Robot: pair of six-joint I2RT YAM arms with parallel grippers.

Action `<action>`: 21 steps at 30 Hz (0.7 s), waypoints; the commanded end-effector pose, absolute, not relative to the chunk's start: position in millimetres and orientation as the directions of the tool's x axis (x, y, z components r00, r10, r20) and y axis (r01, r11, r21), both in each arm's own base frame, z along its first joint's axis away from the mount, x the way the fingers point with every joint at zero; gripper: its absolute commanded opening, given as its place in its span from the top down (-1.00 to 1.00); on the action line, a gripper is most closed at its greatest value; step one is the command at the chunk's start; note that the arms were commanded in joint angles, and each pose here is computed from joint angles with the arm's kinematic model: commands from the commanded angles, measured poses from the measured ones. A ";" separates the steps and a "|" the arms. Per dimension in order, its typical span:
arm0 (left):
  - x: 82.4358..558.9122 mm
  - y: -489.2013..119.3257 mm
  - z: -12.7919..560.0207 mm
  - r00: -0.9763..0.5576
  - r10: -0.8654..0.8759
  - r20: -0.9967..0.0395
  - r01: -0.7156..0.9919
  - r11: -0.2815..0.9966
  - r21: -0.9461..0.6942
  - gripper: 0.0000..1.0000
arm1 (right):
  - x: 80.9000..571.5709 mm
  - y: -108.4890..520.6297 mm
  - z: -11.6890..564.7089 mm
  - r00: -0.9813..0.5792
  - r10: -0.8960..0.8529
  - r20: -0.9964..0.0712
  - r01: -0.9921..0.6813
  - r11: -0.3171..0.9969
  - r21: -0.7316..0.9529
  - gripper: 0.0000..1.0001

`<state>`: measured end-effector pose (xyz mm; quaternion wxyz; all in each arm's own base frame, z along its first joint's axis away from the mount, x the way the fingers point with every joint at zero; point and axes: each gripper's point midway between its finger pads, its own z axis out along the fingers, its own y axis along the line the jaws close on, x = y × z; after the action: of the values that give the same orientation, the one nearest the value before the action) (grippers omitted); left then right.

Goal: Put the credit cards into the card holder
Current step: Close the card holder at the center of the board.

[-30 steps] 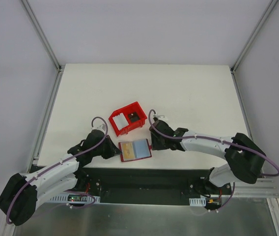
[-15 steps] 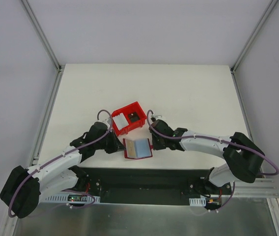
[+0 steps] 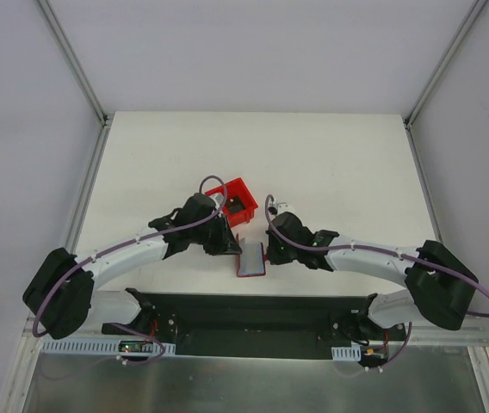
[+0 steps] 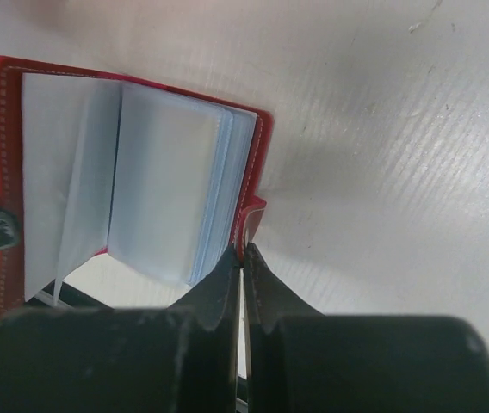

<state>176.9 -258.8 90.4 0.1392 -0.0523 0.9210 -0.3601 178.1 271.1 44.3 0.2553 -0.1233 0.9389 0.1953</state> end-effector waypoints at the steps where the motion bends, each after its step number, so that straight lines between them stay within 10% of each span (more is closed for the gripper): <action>1: 177.9 -280.3 90.3 -0.971 -0.131 -0.202 0.040 0.740 -0.671 0.58 | 181.9 277.1 57.5 -0.823 -0.069 -0.564 -0.323 0.874 0.364 0.99; 10: 179.9 -316.6 82.7 -0.986 -0.076 -0.150 0.047 0.731 -0.681 0.04 | 182.0 274.2 53.8 -0.823 -0.008 -0.568 -0.280 0.875 0.394 0.99; 21: 178.2 -307.5 25.1 -0.985 -0.153 -0.079 -0.076 0.795 -0.602 0.03 | 183.4 283.1 68.5 -0.798 0.027 -0.602 -0.314 0.835 0.453 0.99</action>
<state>180.9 -314.8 45.9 0.0586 -0.0428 0.9370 -0.3416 175.0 264.8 44.9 0.2814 -0.0783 0.9278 0.2320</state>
